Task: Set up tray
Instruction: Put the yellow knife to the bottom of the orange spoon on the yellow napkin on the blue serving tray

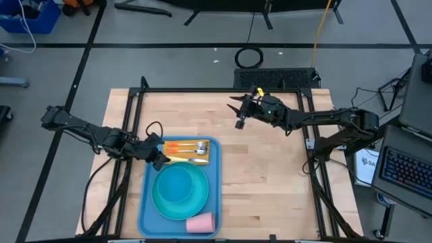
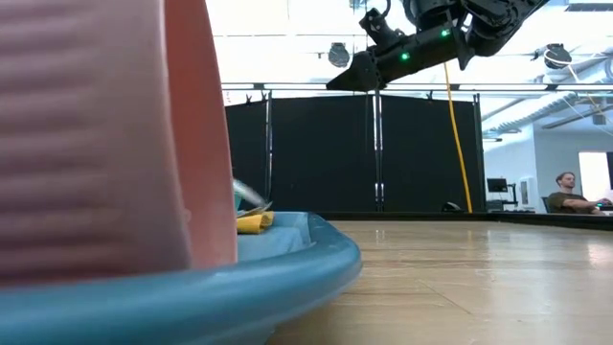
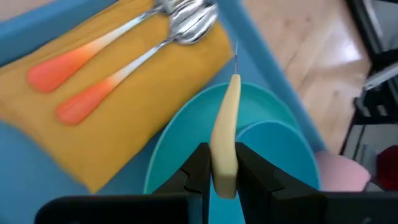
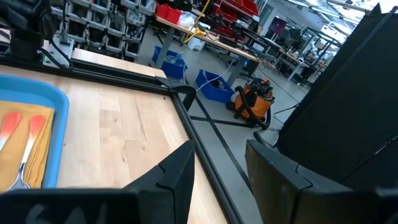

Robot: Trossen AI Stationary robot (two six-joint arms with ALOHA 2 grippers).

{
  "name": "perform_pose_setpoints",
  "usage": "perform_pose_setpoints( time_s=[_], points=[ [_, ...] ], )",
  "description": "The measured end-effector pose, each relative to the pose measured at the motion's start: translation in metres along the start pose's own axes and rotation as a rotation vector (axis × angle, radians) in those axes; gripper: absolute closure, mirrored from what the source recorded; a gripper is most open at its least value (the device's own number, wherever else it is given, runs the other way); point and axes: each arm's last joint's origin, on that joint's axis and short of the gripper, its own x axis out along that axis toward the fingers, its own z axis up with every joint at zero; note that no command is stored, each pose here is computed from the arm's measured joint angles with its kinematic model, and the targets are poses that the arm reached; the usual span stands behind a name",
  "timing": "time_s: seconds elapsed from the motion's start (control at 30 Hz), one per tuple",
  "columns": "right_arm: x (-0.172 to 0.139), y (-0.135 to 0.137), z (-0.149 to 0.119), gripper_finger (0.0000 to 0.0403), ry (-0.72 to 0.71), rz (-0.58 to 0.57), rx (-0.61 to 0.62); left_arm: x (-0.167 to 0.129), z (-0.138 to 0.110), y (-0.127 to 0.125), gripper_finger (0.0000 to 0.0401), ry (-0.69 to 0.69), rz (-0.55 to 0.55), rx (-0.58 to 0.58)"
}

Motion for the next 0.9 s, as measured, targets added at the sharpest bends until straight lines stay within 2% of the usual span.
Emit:
perform_pose_setpoints(
  time_s=[0.1,0.33,0.9],
  points=[
    [0.000,0.000,0.000,0.0271,0.000,0.000,0.000,0.000,0.002,-0.004,0.0348,-0.022,-0.039,0.018],
    [0.000,0.000,0.000,0.0271,0.000,0.000,0.000,0.000,-0.001,0.006,0.0348,-0.005,0.065,-0.020],
    [0.000,0.000,0.001,0.0271,-0.007,-0.003,0.002,0.006,-0.006,0.014,0.0348,0.013,0.091,-0.067]
  ],
)
